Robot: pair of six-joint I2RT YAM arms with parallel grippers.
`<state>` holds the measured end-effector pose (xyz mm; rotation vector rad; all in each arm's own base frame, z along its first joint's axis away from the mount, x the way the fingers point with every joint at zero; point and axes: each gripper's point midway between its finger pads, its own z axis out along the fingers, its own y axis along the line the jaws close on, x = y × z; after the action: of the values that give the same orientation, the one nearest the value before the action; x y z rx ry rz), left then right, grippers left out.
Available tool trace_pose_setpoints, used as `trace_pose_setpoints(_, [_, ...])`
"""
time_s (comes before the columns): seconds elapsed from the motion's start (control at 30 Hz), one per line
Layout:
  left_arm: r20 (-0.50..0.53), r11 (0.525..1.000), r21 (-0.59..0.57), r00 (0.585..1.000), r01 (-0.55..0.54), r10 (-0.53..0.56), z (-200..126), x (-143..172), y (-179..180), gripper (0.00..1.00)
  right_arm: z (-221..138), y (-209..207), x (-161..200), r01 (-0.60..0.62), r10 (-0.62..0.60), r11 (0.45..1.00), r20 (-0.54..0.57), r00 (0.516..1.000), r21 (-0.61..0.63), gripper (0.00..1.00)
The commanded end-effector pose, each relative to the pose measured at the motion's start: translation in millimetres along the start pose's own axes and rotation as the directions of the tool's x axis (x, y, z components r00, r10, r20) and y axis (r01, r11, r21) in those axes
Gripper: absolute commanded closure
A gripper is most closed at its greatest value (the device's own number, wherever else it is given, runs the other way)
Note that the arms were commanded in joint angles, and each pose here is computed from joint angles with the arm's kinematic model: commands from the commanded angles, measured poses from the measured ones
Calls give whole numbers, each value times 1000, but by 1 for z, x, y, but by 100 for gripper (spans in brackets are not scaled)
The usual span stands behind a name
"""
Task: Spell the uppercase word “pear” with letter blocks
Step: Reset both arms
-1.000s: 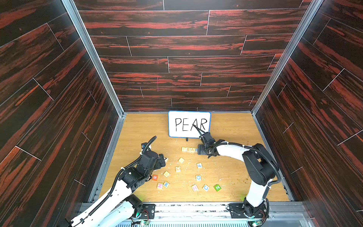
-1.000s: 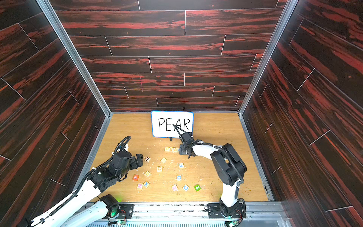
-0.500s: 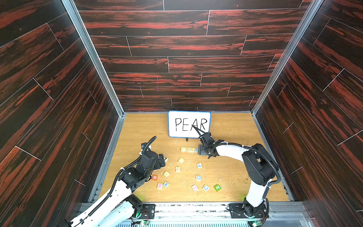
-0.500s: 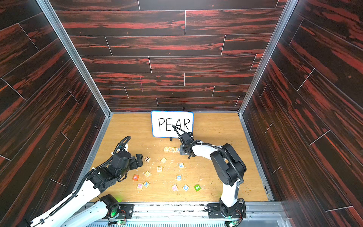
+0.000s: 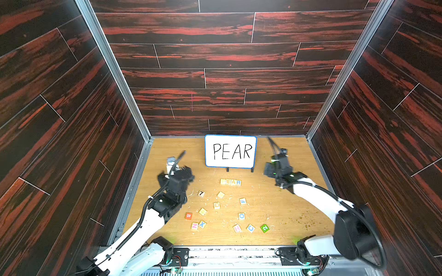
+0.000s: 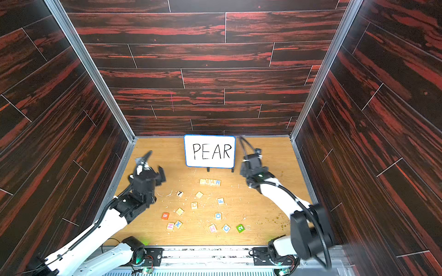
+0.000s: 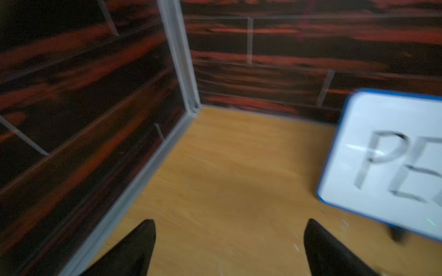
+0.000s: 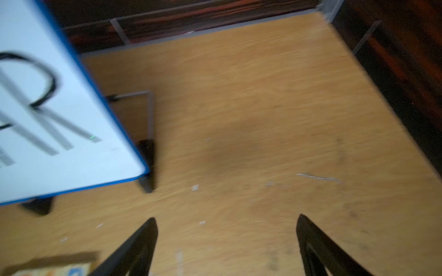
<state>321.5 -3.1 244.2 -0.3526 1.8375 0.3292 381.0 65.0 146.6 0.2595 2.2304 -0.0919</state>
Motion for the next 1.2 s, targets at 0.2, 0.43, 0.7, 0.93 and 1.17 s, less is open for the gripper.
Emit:
trace_pose_setpoints(0.2, [18,982,-175,998,64,-61,68,44,64,1,-2,-75,-7,-73,58,994,183,981,78,9])
trace_pose_setpoints(0.43, [-38,987,-154,998,37,-43,98,96,55,1,6,-95,-6,-12,-28,993,321,947,121,9])
trace_pose_setpoints(0.7, [48,992,-109,997,62,-57,103,103,48,1,18,-83,-5,83,-105,994,466,879,68,8])
trace_pose_setpoints(0.93, [78,996,-64,996,54,-49,108,112,40,1,27,-75,0,110,-78,993,484,872,-39,8])
trace_pose_setpoints(1.17, [-53,1000,-4,998,27,-27,127,118,30,1,35,-87,6,57,8,991,476,879,-122,8])
